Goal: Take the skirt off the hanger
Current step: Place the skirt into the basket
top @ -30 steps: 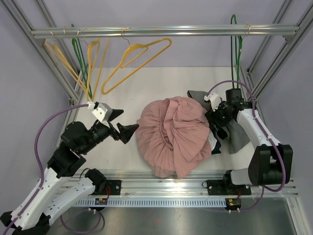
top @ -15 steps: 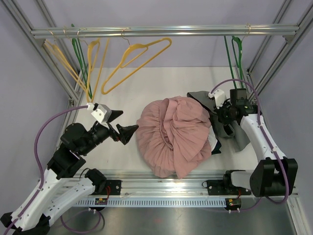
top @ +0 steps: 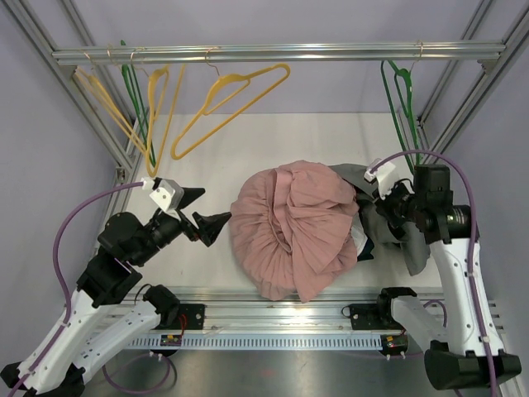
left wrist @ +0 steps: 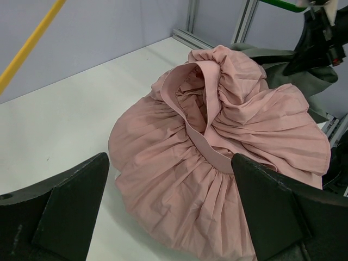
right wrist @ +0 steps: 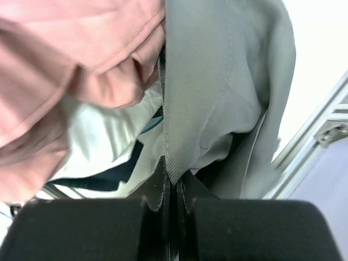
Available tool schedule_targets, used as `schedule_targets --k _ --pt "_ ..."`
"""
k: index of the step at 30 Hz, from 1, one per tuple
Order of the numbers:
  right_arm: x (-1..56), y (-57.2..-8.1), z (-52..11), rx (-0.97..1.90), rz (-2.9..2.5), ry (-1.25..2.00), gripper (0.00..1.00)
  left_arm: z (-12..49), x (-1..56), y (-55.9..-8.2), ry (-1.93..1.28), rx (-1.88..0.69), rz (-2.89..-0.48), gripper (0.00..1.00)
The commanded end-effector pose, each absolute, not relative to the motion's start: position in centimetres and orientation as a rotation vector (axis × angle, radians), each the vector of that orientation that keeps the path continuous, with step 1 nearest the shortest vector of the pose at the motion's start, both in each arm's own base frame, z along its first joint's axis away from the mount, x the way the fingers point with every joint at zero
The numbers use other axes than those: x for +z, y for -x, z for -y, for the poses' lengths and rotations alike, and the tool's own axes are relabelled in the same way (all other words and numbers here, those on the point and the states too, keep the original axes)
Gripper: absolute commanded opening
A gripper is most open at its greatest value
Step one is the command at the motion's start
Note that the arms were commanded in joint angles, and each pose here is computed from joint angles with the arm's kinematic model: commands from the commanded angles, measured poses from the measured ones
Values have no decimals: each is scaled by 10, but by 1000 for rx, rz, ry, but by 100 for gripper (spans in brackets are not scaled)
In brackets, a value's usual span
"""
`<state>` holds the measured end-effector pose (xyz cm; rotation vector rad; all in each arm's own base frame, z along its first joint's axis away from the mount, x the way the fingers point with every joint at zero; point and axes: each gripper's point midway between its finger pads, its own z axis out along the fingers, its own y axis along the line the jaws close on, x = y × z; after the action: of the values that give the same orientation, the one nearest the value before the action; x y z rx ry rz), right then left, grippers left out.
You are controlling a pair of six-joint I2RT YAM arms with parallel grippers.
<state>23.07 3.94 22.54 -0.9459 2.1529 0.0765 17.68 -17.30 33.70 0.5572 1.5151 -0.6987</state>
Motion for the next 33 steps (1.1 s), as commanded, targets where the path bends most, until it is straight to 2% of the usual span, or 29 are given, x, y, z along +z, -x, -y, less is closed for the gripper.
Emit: schedule_targets --k 1,9,26,33 --pt "269 -217 -53 123 -2030 914 0 172 349 -181 -542 -686 -1467 99" --pt "372 -227 -60 145 -1832 641 0 174 351 -181 -556 -685 -1461 99" --pt "550 -234 -126 524 -1411 685 0 168 353 -178 -536 -677 -1449 99" --pt "625 -217 -154 740 -1212 739 0 165 357 -177 -524 -672 -1446 99"
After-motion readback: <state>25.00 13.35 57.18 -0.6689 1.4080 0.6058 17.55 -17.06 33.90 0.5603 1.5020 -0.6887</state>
